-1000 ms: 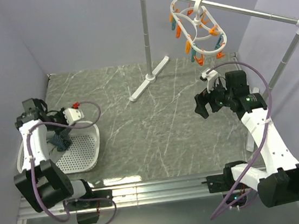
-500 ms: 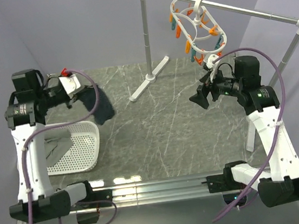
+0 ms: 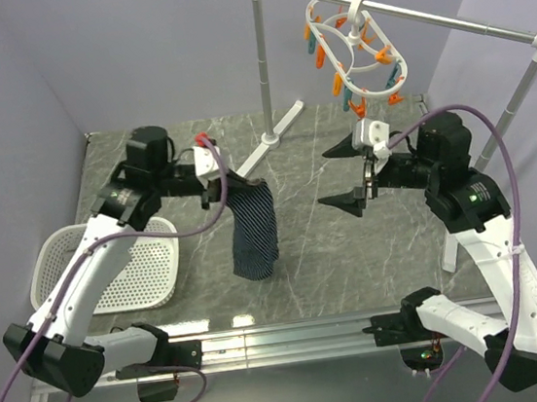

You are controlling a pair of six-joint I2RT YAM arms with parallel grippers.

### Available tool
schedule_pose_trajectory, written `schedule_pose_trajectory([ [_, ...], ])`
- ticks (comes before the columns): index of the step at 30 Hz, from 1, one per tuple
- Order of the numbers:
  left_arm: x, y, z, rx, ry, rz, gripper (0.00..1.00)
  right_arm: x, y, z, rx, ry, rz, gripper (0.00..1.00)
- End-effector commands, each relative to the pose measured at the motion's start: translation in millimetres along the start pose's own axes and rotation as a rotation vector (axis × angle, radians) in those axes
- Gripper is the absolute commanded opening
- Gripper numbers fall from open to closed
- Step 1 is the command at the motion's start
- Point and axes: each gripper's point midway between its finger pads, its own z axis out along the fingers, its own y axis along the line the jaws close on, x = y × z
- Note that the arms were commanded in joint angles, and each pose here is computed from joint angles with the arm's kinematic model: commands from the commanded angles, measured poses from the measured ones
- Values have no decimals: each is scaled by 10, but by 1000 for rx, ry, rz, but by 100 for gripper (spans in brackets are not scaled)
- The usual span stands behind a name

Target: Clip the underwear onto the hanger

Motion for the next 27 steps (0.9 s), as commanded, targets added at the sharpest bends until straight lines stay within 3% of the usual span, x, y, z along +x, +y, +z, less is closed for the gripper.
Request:
schedule_pose_trajectory([
  [1, 22, -174, 231, 48, -25, 9, 0, 32, 79, 160, -59, -12, -26, 95],
  [13, 0, -388, 755, 1, -80, 83, 1, 430, 235, 548, -176, 82, -74, 89],
  [22, -58, -472, 912, -33, -99, 26, 1, 781, 247, 690, -186, 191, -120, 54],
  [24, -56, -489, 936, -34, -97, -2, 1, 844, 281, 697, -199, 206, -124, 32],
  [26, -73, -506, 936, -39, -102, -26, 3, 847, 293, 688, -198, 206, -133, 0],
  [27, -67, -523, 929, -39, -98, -35, 15, 877, 295, 681, -202, 211, -156, 0],
])
